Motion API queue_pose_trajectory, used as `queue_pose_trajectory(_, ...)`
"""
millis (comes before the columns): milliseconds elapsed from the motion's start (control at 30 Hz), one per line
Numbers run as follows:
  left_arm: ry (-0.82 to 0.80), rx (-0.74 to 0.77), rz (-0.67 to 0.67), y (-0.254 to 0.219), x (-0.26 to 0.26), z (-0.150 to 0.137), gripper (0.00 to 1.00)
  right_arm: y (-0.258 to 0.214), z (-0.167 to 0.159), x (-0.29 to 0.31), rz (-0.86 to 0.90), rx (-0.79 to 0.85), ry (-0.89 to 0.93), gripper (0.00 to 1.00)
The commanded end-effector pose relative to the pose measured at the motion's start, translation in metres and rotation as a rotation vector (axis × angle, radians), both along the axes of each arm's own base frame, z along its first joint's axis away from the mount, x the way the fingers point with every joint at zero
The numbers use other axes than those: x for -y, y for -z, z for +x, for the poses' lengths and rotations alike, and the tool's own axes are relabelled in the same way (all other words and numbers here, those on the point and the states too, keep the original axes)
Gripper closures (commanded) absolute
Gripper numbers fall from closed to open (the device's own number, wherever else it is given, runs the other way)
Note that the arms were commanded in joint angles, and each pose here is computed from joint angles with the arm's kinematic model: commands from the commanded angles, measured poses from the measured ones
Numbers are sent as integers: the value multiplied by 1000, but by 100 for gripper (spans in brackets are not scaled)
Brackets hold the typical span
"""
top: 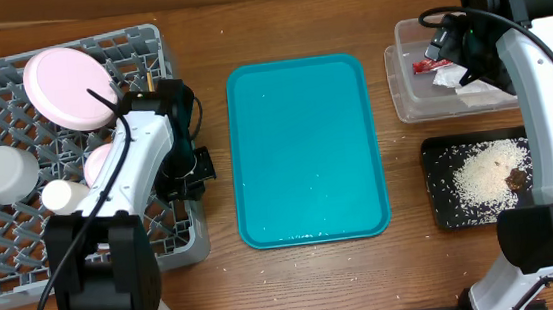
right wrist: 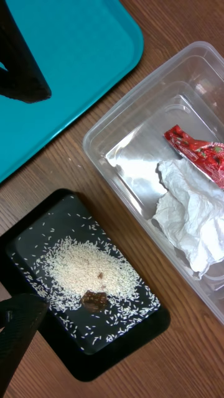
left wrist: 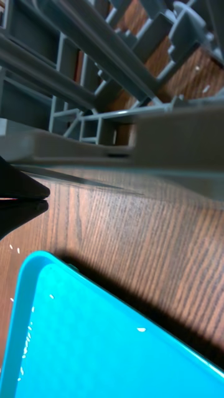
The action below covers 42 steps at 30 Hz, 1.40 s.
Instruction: Sort waste into correct bins and load items into the dishwasher
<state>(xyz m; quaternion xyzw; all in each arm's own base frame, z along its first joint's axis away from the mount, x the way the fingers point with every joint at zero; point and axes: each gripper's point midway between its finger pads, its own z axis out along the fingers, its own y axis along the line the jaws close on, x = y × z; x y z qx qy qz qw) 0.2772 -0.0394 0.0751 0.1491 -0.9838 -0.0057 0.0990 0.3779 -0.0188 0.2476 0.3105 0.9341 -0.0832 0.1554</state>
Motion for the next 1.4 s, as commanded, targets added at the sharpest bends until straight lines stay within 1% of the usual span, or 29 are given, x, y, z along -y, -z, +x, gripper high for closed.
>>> queue_pose_trajectory(0,-14,68,41,-18,-8,1,96,-14,-1,1,-1,42,-6,0)
queue_pose_trajectory(167,-14,150,62,-40,-13,1,96,-14,-1,1,-1,42,-6,0)
queue_pose_trajectory(333,-51,198,134,-55,-26,-2,96,-14,-1,1,-1,42,-6,0)
queue_pose_trajectory(633,-51,202,138,-56,-27,-2,96,-14,-1,1,-1,42,-6,0)
queue_pose_trajectory(833,-70,203,166,-57,-31,-2,96,-14,-1,1,-1,42,-6,0)
queue_pose_trajectory(900,-69,216,122,-56,-24,2,96,-14,-1,1,-1,42,-6,0)
queue_pose_trajectory(967,-29,244,14,-55,-5,10,96,-14,-1,1,-1,42,-6,0)
queue_pose_trajectory(1033,33,289,-143,-58,22,21,96,-14,-1,1,-1,42,-6,0)
queue_pose_trajectory(1100,49,323,-235,-62,37,29,96,-14,-1,1,-1,42,-6,0)
queue_pose_trajectory(1167,53,334,-233,-62,38,32,96,-14,-1,1,-1,42,-6,0)
queue_pose_trajectory(1300,47,300,-109,-50,19,28,96,-14,-1,1,-1,42,-6,0)
queue_pose_trajectory(1367,47,273,-96,-42,16,21,96,-14,-1,1,-1,42,-6,0)
